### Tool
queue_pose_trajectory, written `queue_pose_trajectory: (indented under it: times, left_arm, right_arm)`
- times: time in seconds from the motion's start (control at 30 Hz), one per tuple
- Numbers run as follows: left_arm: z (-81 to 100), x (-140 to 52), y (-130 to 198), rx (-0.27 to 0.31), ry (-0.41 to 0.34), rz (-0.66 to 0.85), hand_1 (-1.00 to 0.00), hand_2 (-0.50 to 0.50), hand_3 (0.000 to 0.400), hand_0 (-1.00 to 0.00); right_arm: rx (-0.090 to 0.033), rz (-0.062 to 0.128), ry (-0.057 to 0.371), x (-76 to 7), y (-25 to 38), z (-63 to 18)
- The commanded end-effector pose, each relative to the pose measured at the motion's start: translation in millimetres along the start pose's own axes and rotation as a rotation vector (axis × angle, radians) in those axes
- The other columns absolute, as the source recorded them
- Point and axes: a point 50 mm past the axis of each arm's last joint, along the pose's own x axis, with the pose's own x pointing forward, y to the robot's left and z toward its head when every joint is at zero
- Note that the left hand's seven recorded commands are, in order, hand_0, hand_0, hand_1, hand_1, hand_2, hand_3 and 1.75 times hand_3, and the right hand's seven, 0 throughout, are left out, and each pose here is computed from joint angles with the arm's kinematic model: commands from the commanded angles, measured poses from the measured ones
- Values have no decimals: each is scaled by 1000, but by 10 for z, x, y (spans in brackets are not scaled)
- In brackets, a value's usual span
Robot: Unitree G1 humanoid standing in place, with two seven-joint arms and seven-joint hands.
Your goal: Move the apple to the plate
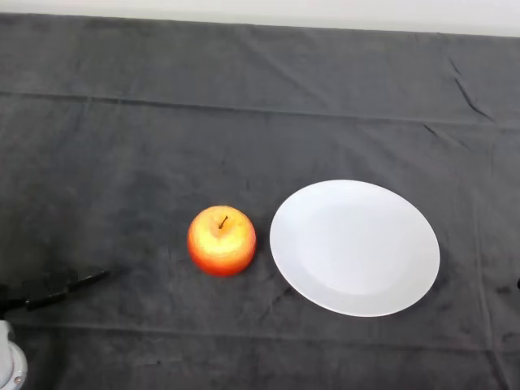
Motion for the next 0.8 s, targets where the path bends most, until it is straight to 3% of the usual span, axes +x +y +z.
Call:
queue_pose_trajectory:
  times: [0.03,0.33,0.8]
  left_arm:
    - [70,-7,43,69,-30,-58,0,0,0,0]
    - [299,42,-181,139,-63,-177,0,0,0,0]
    - [409,66,-628,187,-67,-357,0,0,0,0]
  right_arm:
    - [-74,-20,282,-484,-176,-526]
    - [-74,-20,282,-482,-176,-527]
    - [-74,-19,282,-480,-177,-528]
